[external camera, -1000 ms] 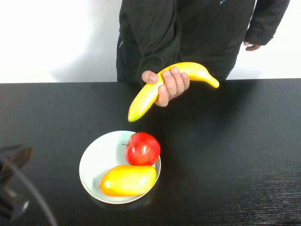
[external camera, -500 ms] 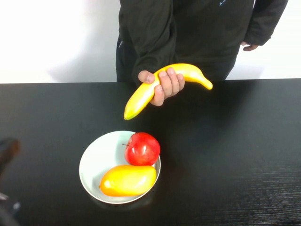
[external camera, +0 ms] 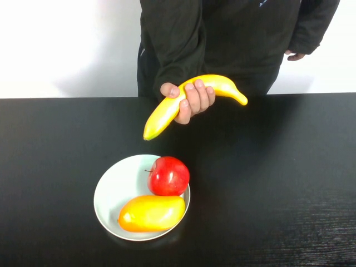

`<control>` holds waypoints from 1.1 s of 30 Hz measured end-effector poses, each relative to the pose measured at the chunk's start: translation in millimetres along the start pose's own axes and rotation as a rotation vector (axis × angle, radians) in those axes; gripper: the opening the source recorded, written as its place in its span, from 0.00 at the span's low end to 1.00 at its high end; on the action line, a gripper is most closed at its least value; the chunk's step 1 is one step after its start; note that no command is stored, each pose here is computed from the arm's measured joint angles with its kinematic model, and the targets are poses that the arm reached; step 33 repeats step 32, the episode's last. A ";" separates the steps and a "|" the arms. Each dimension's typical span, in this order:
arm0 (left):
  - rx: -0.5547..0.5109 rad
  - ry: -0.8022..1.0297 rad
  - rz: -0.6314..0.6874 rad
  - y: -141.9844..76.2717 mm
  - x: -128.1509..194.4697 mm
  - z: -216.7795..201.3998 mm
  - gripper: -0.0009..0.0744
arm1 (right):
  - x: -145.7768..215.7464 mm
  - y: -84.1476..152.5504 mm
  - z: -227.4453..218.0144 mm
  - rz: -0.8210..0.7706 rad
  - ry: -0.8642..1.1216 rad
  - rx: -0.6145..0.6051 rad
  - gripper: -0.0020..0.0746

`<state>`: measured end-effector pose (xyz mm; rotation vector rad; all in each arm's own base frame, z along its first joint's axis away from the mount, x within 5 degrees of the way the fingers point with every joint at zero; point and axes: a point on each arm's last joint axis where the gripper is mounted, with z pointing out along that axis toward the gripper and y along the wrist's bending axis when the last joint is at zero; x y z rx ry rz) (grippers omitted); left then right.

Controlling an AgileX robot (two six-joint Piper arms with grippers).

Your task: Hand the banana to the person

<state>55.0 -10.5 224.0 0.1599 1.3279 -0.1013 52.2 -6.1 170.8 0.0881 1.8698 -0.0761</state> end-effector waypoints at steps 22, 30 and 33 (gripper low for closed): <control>-0.027 0.515 -0.023 1.0 48.8 -14.7 0.01 | 0.0 0.0 0.0 0.000 0.000 0.000 0.02; -0.027 0.515 -0.023 1.0 48.8 -14.7 0.01 | 0.0 0.0 0.0 0.000 0.000 0.000 0.02; -0.027 0.515 -0.023 1.0 48.8 -14.7 0.01 | 0.0 0.0 0.0 0.000 0.000 0.000 0.02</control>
